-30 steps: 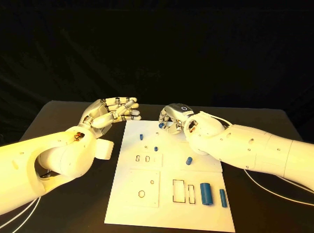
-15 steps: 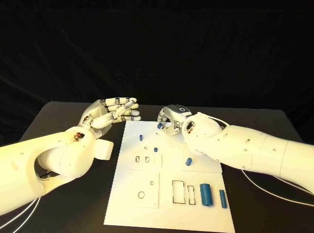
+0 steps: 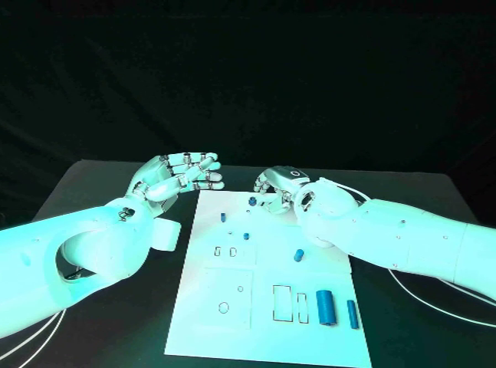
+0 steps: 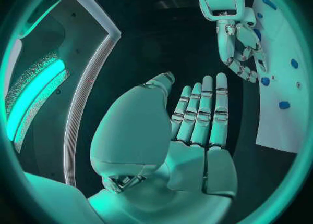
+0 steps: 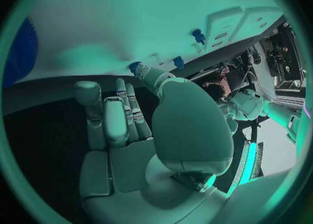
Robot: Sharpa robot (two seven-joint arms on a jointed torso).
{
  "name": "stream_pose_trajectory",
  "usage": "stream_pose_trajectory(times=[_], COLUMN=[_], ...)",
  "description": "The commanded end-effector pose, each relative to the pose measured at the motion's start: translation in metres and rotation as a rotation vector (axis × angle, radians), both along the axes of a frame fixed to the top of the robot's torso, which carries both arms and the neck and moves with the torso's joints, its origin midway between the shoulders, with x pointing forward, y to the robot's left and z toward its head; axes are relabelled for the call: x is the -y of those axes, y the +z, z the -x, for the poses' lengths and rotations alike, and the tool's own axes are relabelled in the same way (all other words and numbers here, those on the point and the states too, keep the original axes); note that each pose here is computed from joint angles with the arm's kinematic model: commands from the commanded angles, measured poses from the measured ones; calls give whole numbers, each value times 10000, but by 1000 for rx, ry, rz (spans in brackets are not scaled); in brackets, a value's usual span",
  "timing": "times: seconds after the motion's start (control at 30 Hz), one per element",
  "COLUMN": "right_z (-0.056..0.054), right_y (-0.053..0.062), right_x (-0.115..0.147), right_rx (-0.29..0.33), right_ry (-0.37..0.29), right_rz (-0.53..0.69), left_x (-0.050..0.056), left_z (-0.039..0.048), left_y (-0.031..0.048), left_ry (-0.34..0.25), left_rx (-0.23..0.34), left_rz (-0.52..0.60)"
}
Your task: Assemble the parts on the task board
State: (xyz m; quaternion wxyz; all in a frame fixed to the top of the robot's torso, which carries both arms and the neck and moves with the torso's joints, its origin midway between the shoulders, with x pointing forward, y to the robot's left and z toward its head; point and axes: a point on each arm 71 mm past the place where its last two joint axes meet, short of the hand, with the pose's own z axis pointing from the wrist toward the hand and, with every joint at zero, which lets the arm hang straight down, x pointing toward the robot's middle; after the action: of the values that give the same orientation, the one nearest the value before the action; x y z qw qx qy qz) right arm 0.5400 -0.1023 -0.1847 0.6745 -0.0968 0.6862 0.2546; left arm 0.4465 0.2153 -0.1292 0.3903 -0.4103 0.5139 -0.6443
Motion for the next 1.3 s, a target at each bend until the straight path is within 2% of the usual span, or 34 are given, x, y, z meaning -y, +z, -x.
stream_pose_trajectory(times=[0.03, 0.2, 0.37, 0.5, 0.63, 0.73, 1.3], right_z=[52, 154, 211, 224, 205, 197, 111], right_y=[29, 133, 254, 287, 253, 218, -11], right_x=[107, 380, 717, 943, 1144, 1222, 1276], right_rx=[5, 1, -72, -135, -219, -257, -289], right_ry=[-13, -41, -110, -155, -198, -209, -244], right_rz=[-34, -124, -255, -291, -280, -253, -148], left_x=[0, -43, -74, -88, -95, -92, -88], left_z=[-2, -14, -30, -48, -61, -66, -81], left_y=[20, 16, 12, 4, -3, -6, -14], left_ry=[-13, -4, 1, 5, 8, 7, 2], left_rx=[6, 7, 9, 9, 9, 9, 8], left_rz=[12, 9, 8, 6, 6, 7, 7])
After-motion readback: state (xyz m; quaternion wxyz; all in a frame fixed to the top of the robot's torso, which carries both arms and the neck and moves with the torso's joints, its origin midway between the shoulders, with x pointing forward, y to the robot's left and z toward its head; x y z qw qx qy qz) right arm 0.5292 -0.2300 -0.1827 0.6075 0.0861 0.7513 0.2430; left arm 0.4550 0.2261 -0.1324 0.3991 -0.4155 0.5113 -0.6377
